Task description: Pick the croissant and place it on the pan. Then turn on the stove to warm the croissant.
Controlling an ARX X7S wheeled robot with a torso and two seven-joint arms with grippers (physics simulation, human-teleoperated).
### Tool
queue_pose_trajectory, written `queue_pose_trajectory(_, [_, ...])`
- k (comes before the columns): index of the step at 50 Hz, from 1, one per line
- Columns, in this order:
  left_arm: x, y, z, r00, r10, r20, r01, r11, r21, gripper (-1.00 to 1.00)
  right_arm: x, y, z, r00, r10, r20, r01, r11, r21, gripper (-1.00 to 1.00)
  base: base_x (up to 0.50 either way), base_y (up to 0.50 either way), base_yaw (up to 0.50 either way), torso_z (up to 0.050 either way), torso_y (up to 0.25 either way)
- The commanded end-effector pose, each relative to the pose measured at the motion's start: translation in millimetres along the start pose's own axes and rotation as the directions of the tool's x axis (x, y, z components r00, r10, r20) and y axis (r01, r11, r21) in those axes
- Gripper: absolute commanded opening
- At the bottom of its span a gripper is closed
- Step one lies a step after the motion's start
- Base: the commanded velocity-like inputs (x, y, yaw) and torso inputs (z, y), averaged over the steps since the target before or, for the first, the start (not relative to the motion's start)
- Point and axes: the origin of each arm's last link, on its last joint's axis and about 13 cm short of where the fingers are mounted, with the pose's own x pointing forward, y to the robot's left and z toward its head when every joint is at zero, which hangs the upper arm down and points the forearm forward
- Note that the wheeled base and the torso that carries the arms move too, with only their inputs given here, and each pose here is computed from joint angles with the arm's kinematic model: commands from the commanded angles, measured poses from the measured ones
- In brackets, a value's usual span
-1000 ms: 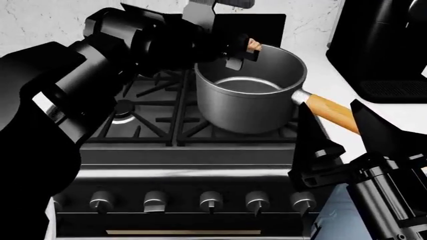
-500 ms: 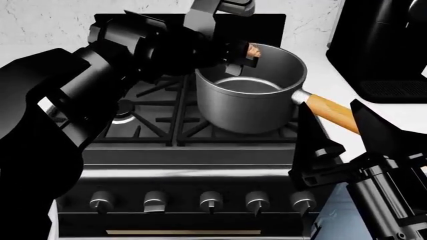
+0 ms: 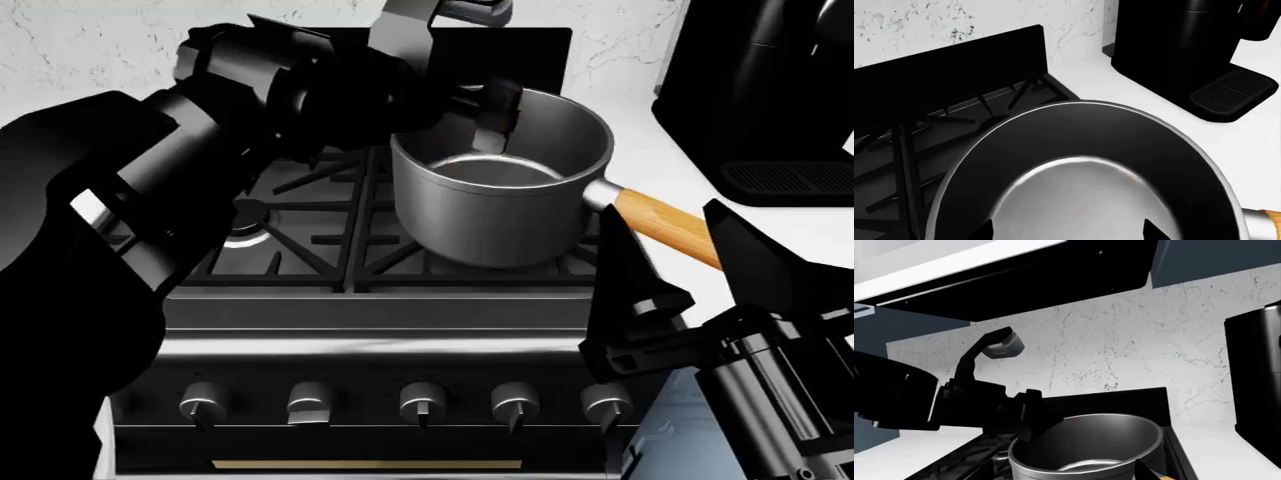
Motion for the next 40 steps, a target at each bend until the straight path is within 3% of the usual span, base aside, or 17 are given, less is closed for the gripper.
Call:
queue_pose_trajectory(1, [-2, 0.1, 4, 1.0, 0.003, 0.008, -0.003, 1.0, 0.001, 1.0, -2, 0.3, 1, 1.0, 0.002, 0.005, -0.002, 1.0, 0.0, 1.0, 0.0, 0.0, 0.0, 0.0, 0.0])
queue_pose_trajectory(19, [-20, 8.6, 39, 0.987, 0.044, 0.155, -0.042, 0.999, -0.011, 1.0, -4, 4.9, 7, 1.0, 0.004, 0.025, -0.004, 1.0, -0.021, 1.0, 0.0, 0.0, 0.0, 0.0, 0.0])
queue_pose_trajectory(33, [-81, 9.8, 27, 0.959, 0.049, 0.279, -0.047, 0.999, -0.011, 1.0, 3, 8.9, 6, 1.0, -0.03, 0.006, 0.031, 0.996, -0.079, 1.0, 0.0, 0.0, 0.0, 0.0, 0.0])
queue_pose_trajectory(40, [-109, 6.9, 5, 0.928, 0.119, 0.353, -0.105, 0.993, -0.059, 1.0, 6, 8.7, 5, 0.999, -0.053, 0.012, 0.054, 0.994, -0.097, 1.0, 0.0, 0.0, 0.0, 0.0, 0.0])
